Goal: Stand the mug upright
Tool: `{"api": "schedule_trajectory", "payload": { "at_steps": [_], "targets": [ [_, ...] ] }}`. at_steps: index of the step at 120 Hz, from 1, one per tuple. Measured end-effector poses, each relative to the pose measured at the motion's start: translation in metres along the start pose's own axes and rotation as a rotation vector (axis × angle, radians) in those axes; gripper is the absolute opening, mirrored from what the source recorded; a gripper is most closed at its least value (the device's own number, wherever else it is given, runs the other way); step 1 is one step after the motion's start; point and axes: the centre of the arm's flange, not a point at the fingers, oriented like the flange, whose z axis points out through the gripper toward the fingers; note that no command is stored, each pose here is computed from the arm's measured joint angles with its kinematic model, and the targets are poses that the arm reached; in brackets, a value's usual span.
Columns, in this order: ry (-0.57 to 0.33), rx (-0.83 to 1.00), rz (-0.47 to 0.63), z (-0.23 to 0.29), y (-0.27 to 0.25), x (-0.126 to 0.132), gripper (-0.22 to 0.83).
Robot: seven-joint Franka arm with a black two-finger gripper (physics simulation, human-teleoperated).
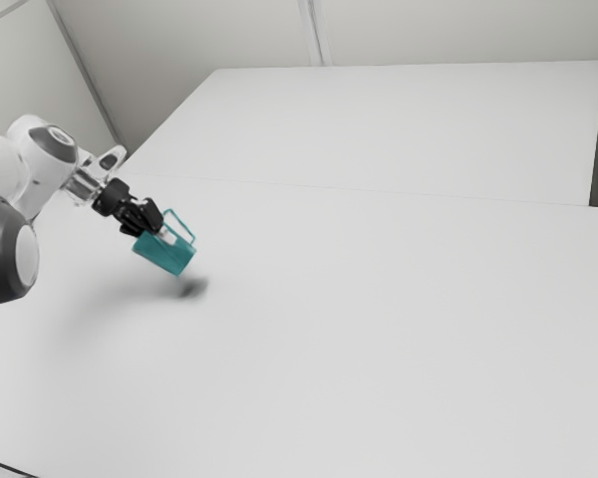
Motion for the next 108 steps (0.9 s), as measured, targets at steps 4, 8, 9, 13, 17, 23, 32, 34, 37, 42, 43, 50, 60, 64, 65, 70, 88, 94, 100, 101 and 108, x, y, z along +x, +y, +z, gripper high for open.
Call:
{"api": "schedule_trajectory", "payload": {
  "at_steps": [4,8,9,13,17,23,32,34,37,42,43,50,60,64,65,70,88,94,100,101,108],
  "targets": [
    [-0.004,0.050,0.013,-0.002,0.005,0.008,-0.14],
    [-0.007,0.100,0.028,-0.005,0.011,0.018,-0.14],
    [-0.008,0.112,0.033,-0.005,0.013,0.020,-0.14],
    [-0.011,0.157,0.044,-0.006,0.018,0.027,-0.14],
    [-0.017,0.201,0.050,-0.004,0.020,0.032,-0.14],
    [-0.029,0.265,0.055,-0.001,0.023,0.038,-0.14],
    [-0.045,0.353,0.061,0.004,0.026,0.045,-0.15],
    [-0.051,0.372,0.062,0.005,0.027,0.046,-0.15],
    [-0.060,0.400,0.066,0.008,0.029,0.048,-0.15],
    [-0.074,0.445,0.073,0.011,0.033,0.052,-0.16],
    [-0.075,0.453,0.074,0.012,0.033,0.052,-0.16],
    [-0.082,0.505,0.073,0.014,0.035,0.056,-0.16],
    [-0.091,0.555,0.061,0.021,0.037,0.058,-0.16],
    [-0.093,0.568,0.053,0.024,0.039,0.059,-0.17],
    [-0.093,0.572,0.052,0.025,0.039,0.059,-0.17],
    [-0.097,0.592,0.046,0.029,0.042,0.060,-0.17],
    [-0.089,0.637,0.018,0.042,0.052,0.066,-0.17],
    [-0.087,0.647,0.002,0.047,0.050,0.067,-0.17],
    [-0.083,0.656,-0.015,0.050,0.048,0.067,-0.17],
    [-0.082,0.657,-0.018,0.051,0.047,0.068,-0.17],
    [-0.077,0.665,-0.037,0.054,0.045,0.069,-0.17]
  ]
}}
